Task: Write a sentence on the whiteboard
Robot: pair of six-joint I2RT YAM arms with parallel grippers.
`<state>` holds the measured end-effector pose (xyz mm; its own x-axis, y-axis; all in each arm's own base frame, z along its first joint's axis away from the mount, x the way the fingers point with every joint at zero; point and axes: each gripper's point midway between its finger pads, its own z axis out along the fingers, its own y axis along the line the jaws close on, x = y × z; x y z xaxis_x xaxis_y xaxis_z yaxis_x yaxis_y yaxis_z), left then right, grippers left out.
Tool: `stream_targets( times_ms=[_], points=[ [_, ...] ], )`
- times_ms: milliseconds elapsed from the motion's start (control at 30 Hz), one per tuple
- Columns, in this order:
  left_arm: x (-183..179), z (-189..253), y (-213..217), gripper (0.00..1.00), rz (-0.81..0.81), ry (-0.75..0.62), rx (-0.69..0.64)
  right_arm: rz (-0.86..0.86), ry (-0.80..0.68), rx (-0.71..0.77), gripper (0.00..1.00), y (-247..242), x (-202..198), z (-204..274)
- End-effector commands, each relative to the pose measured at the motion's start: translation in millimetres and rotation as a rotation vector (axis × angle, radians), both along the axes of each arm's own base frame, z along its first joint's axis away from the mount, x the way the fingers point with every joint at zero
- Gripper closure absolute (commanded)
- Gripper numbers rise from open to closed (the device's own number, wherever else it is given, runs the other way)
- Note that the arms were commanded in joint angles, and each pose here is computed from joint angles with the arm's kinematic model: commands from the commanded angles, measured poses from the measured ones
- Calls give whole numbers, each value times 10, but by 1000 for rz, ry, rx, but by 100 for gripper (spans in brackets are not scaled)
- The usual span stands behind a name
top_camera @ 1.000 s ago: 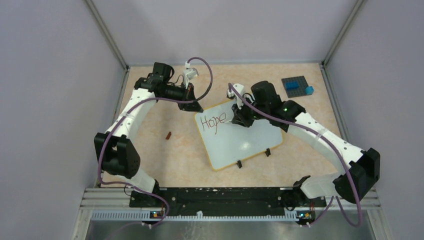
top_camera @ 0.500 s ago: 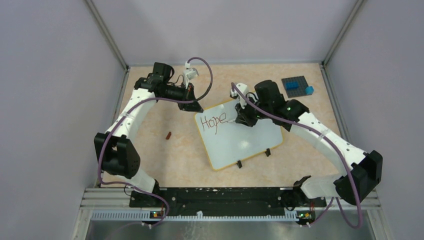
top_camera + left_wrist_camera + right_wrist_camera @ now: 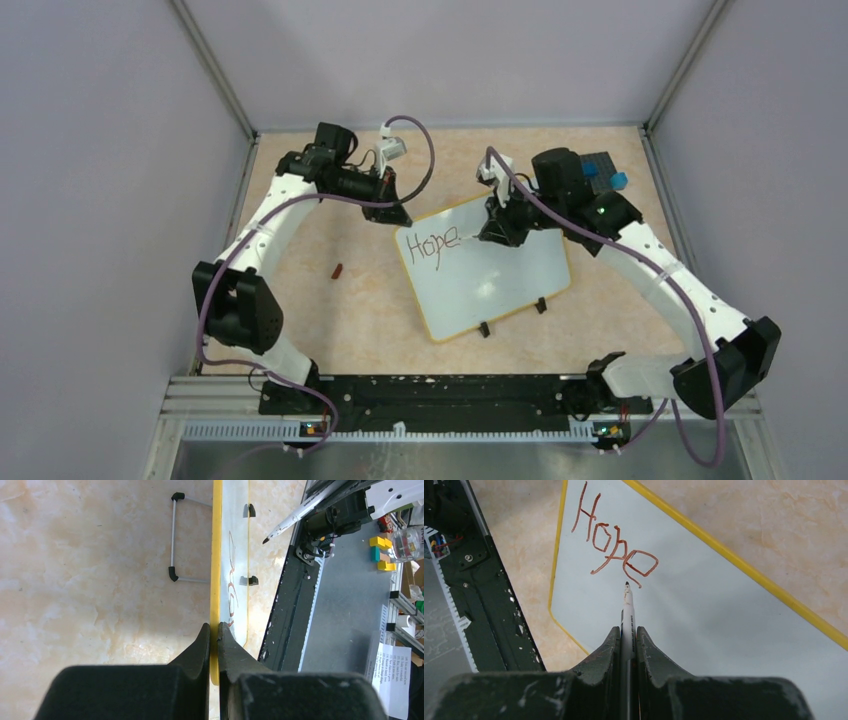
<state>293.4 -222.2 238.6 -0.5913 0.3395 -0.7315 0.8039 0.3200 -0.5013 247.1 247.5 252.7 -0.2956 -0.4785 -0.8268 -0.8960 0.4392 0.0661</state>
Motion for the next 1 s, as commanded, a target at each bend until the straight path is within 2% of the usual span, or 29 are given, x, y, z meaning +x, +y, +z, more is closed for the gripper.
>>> stream_targets(
  times_ms=[0,167,300,433,967],
  points=[
    [-22,-161,-76,100,-27,27,68,8,-44,80,100,-69,8,352],
    [-3,-148,-82,100,-21,29,68,-30,-61,76,100,-171,88,341],
    [-20,-95,-92,94,-24,22,54,-61,-78,54,100,-218,153,284],
    [-35,-91,-92,100,-26,26,51,-91,-98,41,100,-239,244,272],
    [-69,-108,-82,100,-29,28,50,-198,-137,-1,100,-330,521,243]
  ],
)
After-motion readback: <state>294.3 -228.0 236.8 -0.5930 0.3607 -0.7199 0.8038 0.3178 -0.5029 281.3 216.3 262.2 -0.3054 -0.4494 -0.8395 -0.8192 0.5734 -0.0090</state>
